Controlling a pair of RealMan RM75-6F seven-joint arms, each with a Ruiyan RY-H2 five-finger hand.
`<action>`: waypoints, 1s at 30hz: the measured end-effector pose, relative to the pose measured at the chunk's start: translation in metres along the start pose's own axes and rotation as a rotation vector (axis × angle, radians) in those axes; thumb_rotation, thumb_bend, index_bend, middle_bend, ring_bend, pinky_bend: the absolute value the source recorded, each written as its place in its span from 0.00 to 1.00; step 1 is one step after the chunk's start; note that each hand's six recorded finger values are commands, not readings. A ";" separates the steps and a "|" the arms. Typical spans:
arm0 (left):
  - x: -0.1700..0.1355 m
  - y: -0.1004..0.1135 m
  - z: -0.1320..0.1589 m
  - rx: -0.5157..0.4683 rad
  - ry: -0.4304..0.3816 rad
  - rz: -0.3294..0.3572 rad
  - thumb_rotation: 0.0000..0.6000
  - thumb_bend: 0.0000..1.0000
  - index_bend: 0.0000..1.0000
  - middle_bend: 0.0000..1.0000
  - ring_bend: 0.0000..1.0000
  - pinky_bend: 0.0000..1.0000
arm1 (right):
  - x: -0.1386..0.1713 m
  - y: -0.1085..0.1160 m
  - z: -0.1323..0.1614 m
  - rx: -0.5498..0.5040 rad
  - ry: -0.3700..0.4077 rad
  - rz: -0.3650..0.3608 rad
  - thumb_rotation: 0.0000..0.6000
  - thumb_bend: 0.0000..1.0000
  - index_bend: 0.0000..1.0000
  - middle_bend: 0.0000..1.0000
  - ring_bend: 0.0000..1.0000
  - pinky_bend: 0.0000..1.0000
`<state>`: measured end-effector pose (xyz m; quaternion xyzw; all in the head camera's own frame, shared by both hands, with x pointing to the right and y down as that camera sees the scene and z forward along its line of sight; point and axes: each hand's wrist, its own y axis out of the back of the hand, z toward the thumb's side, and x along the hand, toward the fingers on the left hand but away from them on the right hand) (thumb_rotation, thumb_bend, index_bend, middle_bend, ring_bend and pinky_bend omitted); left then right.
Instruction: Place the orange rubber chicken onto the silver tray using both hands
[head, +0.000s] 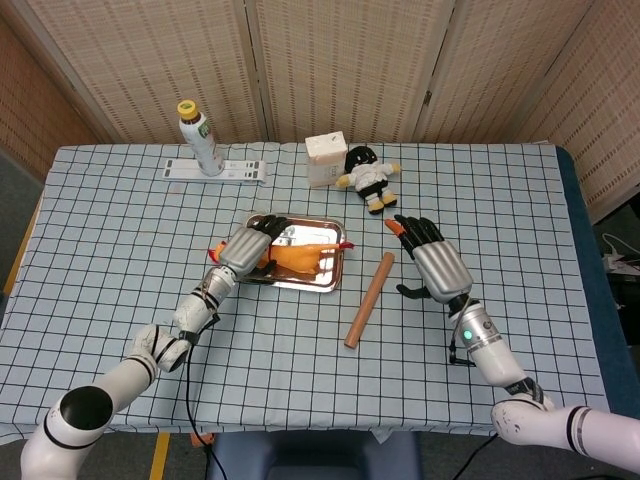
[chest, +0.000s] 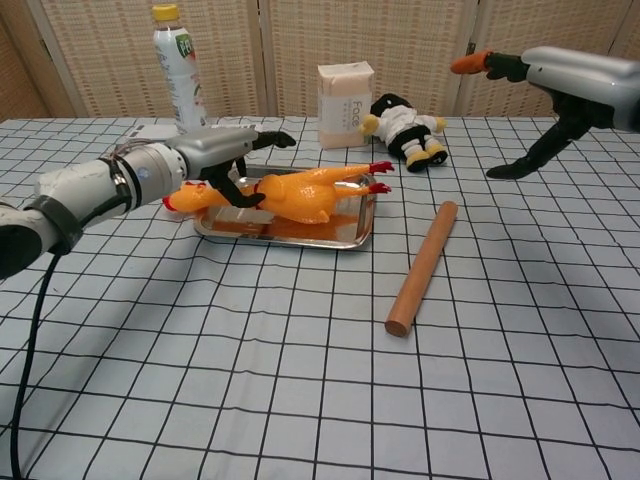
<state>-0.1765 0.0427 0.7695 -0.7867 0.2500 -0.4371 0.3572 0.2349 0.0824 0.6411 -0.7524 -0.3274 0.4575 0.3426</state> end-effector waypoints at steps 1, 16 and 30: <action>-0.001 0.003 0.001 -0.007 -0.006 0.010 1.00 0.39 0.00 0.00 0.00 0.23 | 0.001 0.001 0.000 0.001 0.000 -0.003 1.00 0.14 0.00 0.00 0.00 0.00; -0.107 0.046 0.010 -0.109 -0.143 0.116 1.00 0.38 0.00 0.00 0.00 0.12 | 0.091 0.007 -0.010 0.178 -0.044 -0.038 1.00 0.14 0.00 0.00 0.00 0.00; -0.384 0.027 -0.072 0.009 0.357 0.160 1.00 0.41 0.00 0.00 0.00 0.09 | 0.236 -0.010 -0.059 0.274 -0.190 -0.138 1.00 0.14 0.00 0.00 0.00 0.00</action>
